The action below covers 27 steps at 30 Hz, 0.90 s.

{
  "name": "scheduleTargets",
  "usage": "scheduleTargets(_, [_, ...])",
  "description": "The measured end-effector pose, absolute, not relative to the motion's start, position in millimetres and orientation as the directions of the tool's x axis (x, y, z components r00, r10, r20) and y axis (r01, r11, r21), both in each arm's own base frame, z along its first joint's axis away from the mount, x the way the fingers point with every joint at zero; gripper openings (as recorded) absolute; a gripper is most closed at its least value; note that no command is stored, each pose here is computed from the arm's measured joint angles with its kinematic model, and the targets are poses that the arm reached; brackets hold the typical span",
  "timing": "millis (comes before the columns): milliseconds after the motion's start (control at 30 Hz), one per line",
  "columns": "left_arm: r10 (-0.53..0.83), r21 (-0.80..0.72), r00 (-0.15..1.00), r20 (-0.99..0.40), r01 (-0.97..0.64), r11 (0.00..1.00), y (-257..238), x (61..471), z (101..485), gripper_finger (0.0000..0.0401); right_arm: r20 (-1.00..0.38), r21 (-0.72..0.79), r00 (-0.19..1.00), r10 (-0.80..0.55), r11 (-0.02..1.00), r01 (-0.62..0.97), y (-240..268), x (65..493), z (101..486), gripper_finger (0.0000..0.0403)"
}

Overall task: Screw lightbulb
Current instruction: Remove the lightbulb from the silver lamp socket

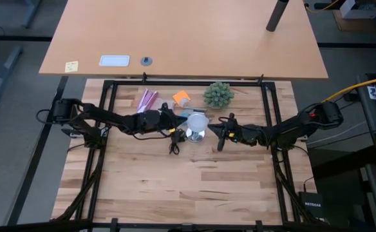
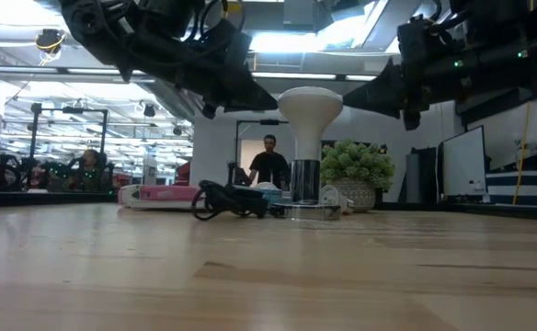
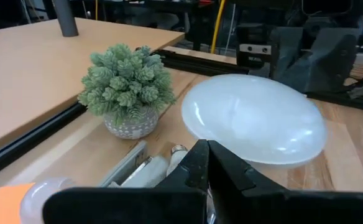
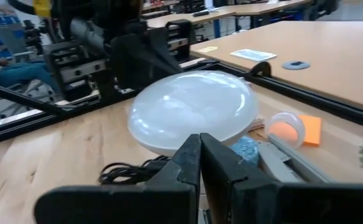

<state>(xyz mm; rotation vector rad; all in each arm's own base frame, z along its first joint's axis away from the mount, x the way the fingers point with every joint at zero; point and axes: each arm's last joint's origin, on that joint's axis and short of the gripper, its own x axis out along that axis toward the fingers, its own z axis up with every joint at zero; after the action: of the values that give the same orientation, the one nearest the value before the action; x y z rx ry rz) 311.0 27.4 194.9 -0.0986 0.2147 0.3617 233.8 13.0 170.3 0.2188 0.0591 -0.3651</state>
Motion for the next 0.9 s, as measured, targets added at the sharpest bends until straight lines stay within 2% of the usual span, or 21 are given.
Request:
scheduleTargets(367, [0.273,-0.105,0.935,-0.225,-0.302,0.948,10.7,312.2,195.1,0.0000,-0.107,0.183,0.894,-0.434,0.876,0.447,10.2,232.5,168.7,0.0016])
scheduleTargets(600, [0.242,-0.115,0.942,-0.231,-0.274,0.955,0.2,312.3,194.1,0.0000,-0.108,0.181,0.894,-0.435,0.876,0.448,10.3,232.5,168.4,0.0016])
scheduleTargets(767, [0.275,-0.069,0.936,-0.218,-0.296,0.953,-3.7,311.7,196.1,0.0000,-0.096,0.128,0.879,-0.467,0.870,0.476,9.5,232.2,169.6,0.0016])
scheduleTargets(900, [0.293,-0.030,0.940,-0.174,-0.302,0.953,-4.0,307.1,209.1,0.0000,-0.036,0.094,0.875,-0.483,0.870,0.484,9.0,232.1,176.6,0.0016])
